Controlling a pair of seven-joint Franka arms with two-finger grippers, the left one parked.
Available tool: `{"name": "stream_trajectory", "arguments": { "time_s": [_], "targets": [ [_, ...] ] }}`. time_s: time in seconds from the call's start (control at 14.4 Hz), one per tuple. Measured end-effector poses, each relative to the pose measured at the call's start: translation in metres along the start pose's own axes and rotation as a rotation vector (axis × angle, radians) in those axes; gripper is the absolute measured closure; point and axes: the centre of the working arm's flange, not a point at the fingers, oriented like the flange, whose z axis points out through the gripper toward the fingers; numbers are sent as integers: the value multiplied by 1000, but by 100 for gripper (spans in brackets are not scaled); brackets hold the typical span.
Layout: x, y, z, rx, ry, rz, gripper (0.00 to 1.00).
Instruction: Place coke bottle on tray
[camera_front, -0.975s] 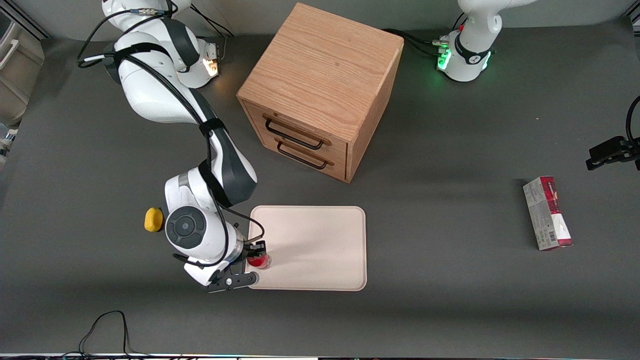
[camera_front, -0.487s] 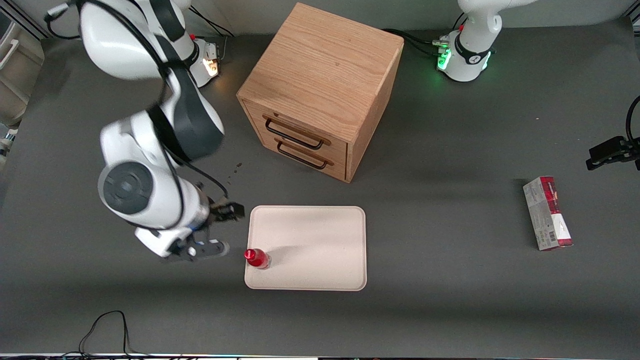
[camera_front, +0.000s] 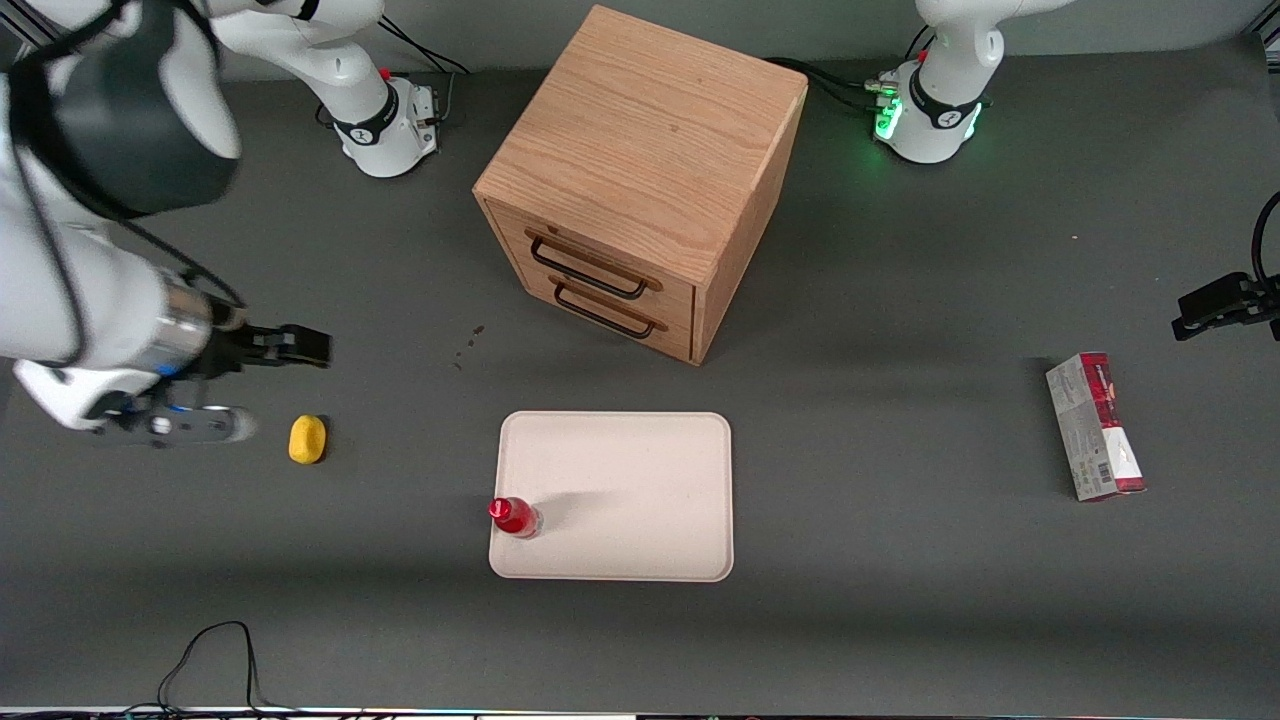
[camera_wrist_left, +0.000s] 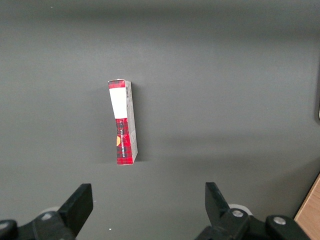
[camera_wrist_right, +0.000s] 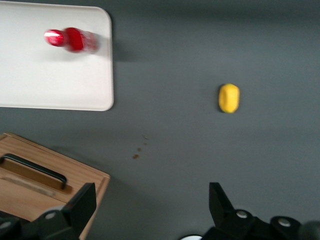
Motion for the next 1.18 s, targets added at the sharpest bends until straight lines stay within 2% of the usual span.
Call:
{"name": "stream_trajectory", "arguments": {
  "time_s": [0.14,0.42,0.56,0.77,1.18],
  "targets": [
    [-17,44,-1,19,12,16,0],
    [-57,81,4,40,73,3,0],
    [-70,96,10,45,80,3,0],
    [-78,114,13,16,87,-52,0],
    [-82,137,8,15,99,-17,0]
  ]
}}
